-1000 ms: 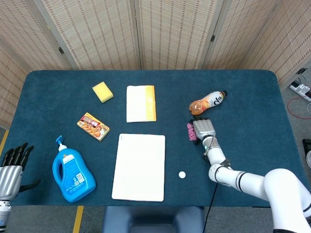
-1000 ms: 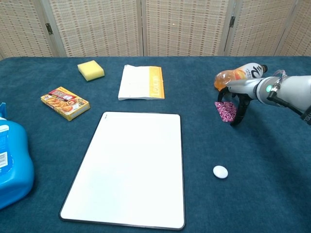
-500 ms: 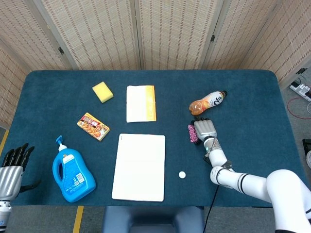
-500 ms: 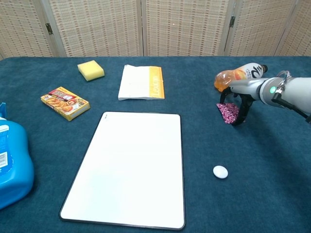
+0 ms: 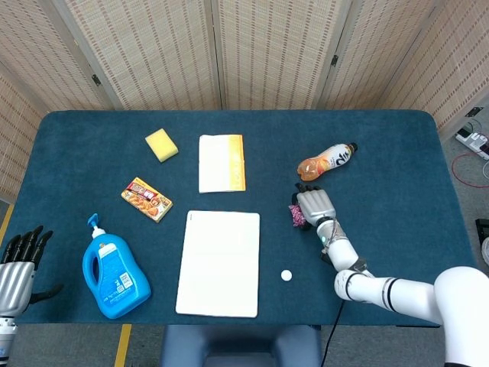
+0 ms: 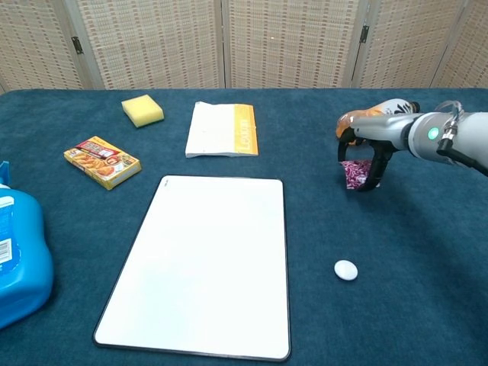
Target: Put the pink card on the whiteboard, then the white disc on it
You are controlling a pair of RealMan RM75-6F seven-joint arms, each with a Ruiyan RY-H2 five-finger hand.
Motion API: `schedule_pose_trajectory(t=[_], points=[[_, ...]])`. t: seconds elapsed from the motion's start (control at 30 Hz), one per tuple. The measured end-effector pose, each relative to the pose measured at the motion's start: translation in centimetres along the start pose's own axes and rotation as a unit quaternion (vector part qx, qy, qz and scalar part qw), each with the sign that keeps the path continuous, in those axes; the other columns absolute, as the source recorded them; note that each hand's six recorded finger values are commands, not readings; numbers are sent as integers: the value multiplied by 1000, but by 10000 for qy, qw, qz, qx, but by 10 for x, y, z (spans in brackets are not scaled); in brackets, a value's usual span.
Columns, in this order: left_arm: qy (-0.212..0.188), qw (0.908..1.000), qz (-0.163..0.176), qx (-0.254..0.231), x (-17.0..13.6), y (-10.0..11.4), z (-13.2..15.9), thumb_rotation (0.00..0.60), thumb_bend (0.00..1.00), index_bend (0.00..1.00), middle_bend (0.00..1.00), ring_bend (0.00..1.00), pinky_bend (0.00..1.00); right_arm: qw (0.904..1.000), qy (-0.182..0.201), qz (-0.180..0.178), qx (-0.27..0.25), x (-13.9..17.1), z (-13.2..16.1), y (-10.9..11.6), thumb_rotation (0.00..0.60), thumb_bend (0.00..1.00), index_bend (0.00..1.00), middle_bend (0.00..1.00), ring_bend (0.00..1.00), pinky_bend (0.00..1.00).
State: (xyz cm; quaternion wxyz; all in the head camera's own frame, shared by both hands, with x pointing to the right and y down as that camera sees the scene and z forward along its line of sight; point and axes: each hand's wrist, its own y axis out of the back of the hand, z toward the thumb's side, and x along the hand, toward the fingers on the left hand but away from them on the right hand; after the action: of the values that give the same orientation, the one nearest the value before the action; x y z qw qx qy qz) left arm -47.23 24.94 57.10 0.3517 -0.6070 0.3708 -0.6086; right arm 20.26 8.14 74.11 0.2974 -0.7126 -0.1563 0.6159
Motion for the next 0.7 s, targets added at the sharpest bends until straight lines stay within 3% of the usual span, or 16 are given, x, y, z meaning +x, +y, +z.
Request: schedule_pose_trajectory(t=[0.13, 0.37, 0.57, 0.7], points=[[-10, 10000, 16, 16, -1, 2, 1, 600, 133, 50, 0, 0, 0, 9986, 504, -89, 136, 13, 31, 5, 600, 234, 328, 104, 132, 142], [-1, 10000, 37, 37, -3, 6, 1, 600, 133, 50, 0, 0, 0, 9879, 1465, -161, 488, 30, 103, 5, 600, 234, 318, 96, 129, 136], [91, 9999, 46, 35, -9, 8, -4, 600, 134, 50, 0, 0, 0, 9785, 1926, -106, 736, 34, 153, -3, 600, 235, 268, 77, 111, 132], [139, 9999, 40, 32, -11, 8, -7, 600, 133, 50, 0, 0, 0, 9756, 2027, -30, 845, 33, 173, -10, 600, 235, 188, 68, 102, 105]])
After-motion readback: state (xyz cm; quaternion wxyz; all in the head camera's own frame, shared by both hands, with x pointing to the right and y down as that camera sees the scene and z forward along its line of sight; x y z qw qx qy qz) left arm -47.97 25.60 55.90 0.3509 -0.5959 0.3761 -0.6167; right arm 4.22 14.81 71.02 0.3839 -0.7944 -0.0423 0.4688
